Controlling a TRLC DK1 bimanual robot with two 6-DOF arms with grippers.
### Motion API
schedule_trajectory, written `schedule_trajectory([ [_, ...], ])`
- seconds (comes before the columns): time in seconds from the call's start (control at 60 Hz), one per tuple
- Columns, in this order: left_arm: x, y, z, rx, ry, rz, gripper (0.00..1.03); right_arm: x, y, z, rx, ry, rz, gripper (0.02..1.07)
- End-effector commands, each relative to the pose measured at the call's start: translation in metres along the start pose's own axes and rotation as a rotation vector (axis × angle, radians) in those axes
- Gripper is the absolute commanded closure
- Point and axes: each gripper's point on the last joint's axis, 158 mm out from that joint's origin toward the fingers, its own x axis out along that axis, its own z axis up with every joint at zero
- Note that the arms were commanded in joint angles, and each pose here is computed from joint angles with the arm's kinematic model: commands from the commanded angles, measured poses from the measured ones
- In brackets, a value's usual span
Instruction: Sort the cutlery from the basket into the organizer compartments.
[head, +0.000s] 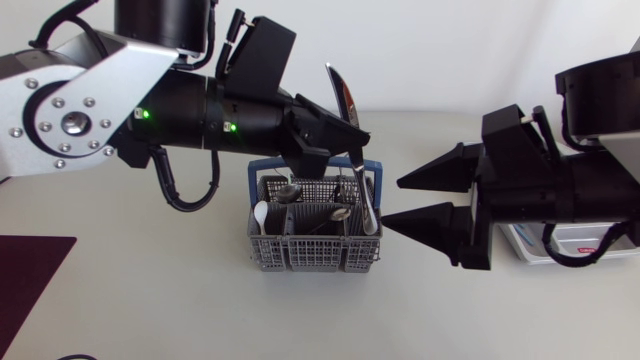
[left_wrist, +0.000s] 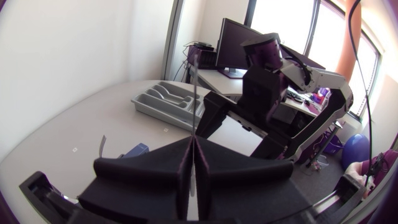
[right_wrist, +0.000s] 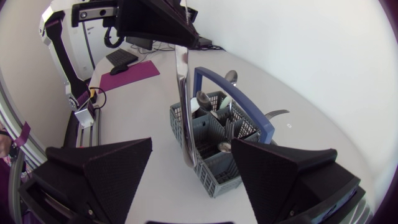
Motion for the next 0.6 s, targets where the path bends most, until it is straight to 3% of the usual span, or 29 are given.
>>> schedule_trajectory([
  [0.0, -0.01, -0.005, 0.026, -0.018, -0.053, -0.032, 1.0, 0.009, 0.001, 0.006, 0.021, -0.007, 0.027, 0.16],
  [0.067, -0.01, -0.007, 0.026, -0.027, -0.052, -0.045, 1.0, 0.015, 0.003, 0.004, 0.025, 0.0, 0.04, 0.17],
  [0.267, -0.008, -0.018, 0.021, -0.052, -0.038, -0.11, 1.0, 0.025, 0.017, 0.004, 0.019, 0.002, 0.084, 0.37],
  [0.583, -0.009, -0.019, 0.018, -0.079, -0.033, -0.151, 1.0, 0.029, 0.036, -0.005, 0.03, 0.024, 0.137, 0.9],
])
